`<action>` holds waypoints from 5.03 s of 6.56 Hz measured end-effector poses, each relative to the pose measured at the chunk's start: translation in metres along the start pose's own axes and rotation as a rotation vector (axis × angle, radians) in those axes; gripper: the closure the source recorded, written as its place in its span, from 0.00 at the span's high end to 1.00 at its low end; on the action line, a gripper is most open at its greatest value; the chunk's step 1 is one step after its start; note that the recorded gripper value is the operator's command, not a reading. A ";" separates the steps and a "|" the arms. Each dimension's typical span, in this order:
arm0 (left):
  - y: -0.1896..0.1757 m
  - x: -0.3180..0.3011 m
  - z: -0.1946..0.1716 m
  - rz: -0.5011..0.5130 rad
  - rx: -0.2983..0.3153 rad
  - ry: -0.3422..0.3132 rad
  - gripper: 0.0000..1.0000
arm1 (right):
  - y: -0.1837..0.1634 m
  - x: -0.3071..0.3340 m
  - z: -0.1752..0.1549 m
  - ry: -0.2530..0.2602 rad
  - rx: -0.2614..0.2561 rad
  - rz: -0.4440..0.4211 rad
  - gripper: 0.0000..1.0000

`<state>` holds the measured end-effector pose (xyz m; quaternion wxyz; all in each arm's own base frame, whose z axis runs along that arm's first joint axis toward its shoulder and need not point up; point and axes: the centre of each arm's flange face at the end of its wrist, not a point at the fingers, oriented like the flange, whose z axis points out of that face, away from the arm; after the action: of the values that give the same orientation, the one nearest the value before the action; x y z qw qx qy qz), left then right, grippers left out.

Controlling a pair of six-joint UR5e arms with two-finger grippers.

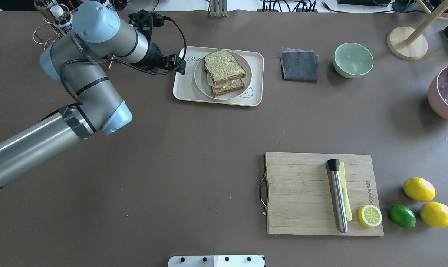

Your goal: Make sandwich and place on tray

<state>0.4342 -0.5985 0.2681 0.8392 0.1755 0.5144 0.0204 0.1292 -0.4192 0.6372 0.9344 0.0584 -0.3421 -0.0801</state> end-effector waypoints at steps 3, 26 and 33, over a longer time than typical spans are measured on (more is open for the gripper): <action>0.056 -0.129 -0.104 0.062 -0.007 -0.023 0.98 | 0.004 0.001 0.003 0.000 -0.007 0.003 1.00; 0.183 -0.554 -0.375 0.207 -0.297 -0.304 0.98 | 0.034 0.020 0.036 -0.013 -0.070 0.063 1.00; 0.184 -0.554 -0.373 0.205 -0.301 -0.302 0.98 | -0.045 -0.018 0.032 0.008 0.007 -0.037 1.00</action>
<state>-0.1241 -0.4428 0.6481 0.9169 0.1007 0.3536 0.1556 0.0899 -0.4613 0.6422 0.9339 0.0682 -0.3377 -0.0957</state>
